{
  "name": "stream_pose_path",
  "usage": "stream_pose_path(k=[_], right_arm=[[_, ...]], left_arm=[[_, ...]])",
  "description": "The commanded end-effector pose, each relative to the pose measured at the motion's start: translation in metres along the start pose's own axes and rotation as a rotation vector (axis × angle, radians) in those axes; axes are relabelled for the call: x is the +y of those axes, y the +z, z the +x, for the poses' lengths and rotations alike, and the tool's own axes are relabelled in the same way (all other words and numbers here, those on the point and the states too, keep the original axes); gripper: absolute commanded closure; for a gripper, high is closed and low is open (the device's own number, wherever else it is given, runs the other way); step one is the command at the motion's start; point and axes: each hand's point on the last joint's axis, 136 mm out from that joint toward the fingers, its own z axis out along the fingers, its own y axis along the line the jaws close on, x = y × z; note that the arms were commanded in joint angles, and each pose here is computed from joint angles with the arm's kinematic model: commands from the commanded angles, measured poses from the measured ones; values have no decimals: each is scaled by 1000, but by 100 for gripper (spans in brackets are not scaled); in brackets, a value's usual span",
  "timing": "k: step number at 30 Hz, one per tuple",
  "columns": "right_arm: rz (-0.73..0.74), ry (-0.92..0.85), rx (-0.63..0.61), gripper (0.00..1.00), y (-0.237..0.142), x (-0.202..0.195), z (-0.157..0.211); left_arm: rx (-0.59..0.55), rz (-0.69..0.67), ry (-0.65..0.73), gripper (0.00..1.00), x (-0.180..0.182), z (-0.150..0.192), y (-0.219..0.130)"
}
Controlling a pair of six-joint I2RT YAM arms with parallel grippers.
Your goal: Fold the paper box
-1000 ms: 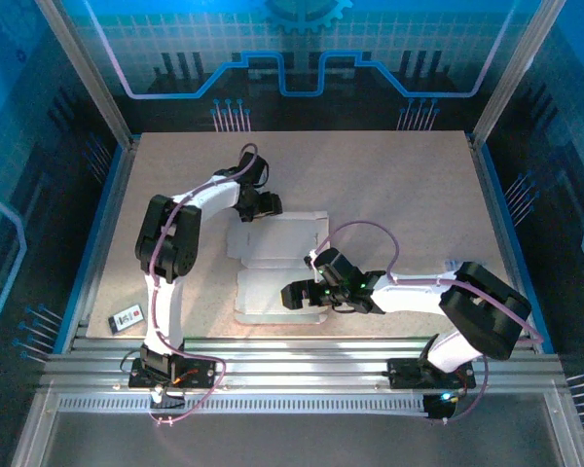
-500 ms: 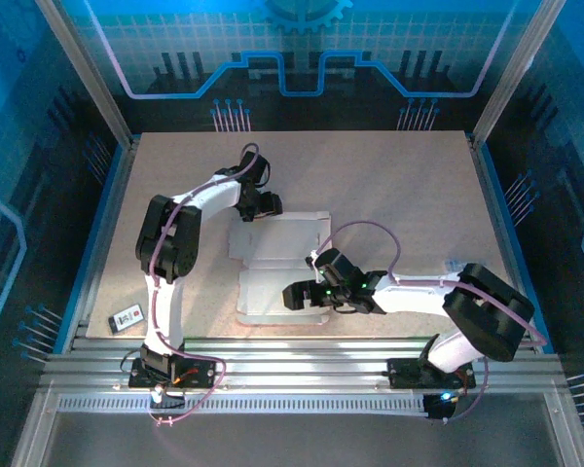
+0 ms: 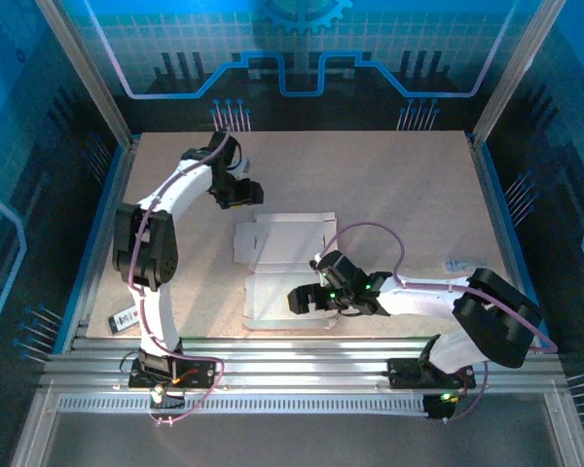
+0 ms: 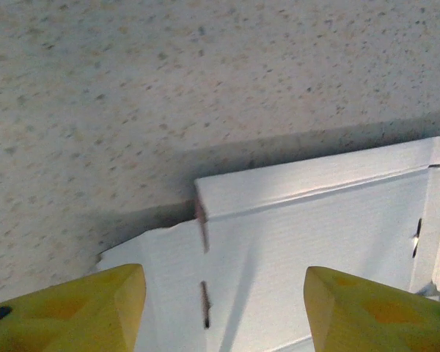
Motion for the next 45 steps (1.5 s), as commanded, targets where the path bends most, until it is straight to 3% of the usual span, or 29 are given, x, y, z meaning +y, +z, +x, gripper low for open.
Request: stream_pose_path(k=[1,17,25,34,42,45], right_arm=[[71,-8,74,0,2,-16,23],[71,-5,75,1,2,-17,24],[76,-6,80,1,4,-18,24],[87,-9,89,1,5,-20,25],[87,-12,88,1,5,-19,23],[90,-13,88,1,5,-19,23]], left_arm=[[115,74,23,41,3,23,-17],[326,105,-22,55,31,45,32],[354,85,-38,61,39,52,44],[280,-93,-12,59,64,38,33],[332,76,-36,57,40,45,45],[350,84,-44,61,39,48,48]])
